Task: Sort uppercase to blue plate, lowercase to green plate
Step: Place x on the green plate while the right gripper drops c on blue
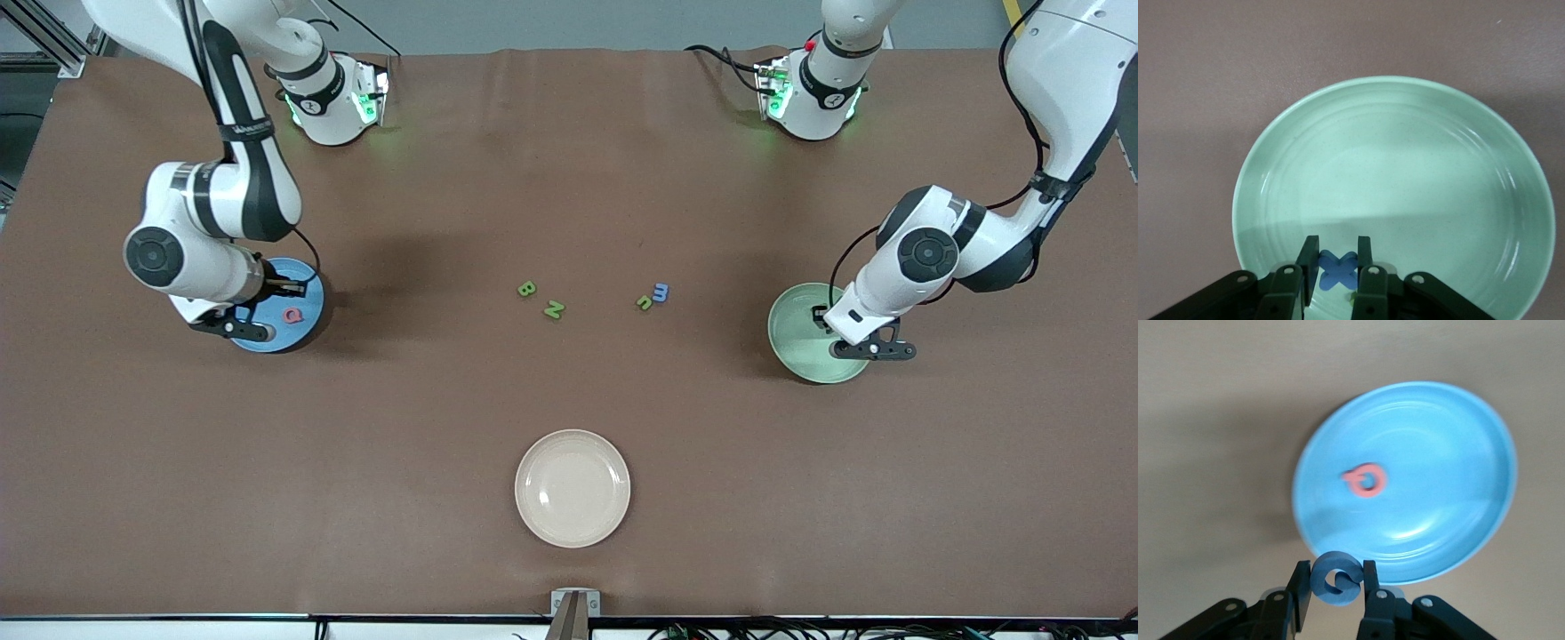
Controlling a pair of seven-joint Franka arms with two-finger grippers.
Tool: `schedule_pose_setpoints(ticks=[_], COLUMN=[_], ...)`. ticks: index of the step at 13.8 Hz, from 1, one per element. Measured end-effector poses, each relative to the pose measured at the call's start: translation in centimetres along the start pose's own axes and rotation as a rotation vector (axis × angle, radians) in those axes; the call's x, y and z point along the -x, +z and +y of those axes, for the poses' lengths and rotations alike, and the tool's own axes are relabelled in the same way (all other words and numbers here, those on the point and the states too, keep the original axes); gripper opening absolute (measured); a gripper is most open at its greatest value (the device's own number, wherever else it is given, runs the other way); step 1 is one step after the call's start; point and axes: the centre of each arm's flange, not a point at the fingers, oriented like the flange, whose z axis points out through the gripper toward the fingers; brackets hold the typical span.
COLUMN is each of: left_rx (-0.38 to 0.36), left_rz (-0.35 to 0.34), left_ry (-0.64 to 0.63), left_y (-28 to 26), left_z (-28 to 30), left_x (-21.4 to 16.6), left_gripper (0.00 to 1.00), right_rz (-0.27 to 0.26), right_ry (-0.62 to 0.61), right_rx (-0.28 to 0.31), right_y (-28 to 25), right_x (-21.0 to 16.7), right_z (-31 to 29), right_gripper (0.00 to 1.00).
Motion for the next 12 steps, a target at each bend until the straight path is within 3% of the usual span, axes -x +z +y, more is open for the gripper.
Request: schedule_pose_setpoints(ticks=[2,7,9,11,12], left_rx=[0.006,-0.004,-0.005,-0.004,-0.004], left_rz=[0.003,0.011,0.011,0.012,0.012], left_ry=[0.005,0.019,0.019,0.019,0.019], left_y=[0.3,0.3,0.3,0.3,0.3], left_z=[-0.1,-0.1,-0.2,-0.2,-0.1], left_x=[0.0,0.0,0.0,0.0,0.0], left_gripper=[0.27,0.27,0.4,0.58,0.6], right_rz=[-0.002,-0.003,-0.001,0.003,0.006], right_ry=[-0.027,-0.044,-0.059,-0.051,-0.031], right_rx=[-0.01,-0.025,-0.02,-0.011,-0.005], right_y=[-0.4,-0.7,-0.8,-1.0,-1.1], right_x=[-0.2,0.0,0.0,0.2,0.4], right_z=[3.7,6.5,5.3,3.3,1.8], right_gripper=[0.41,0.87,1.0,1.0,1.0])
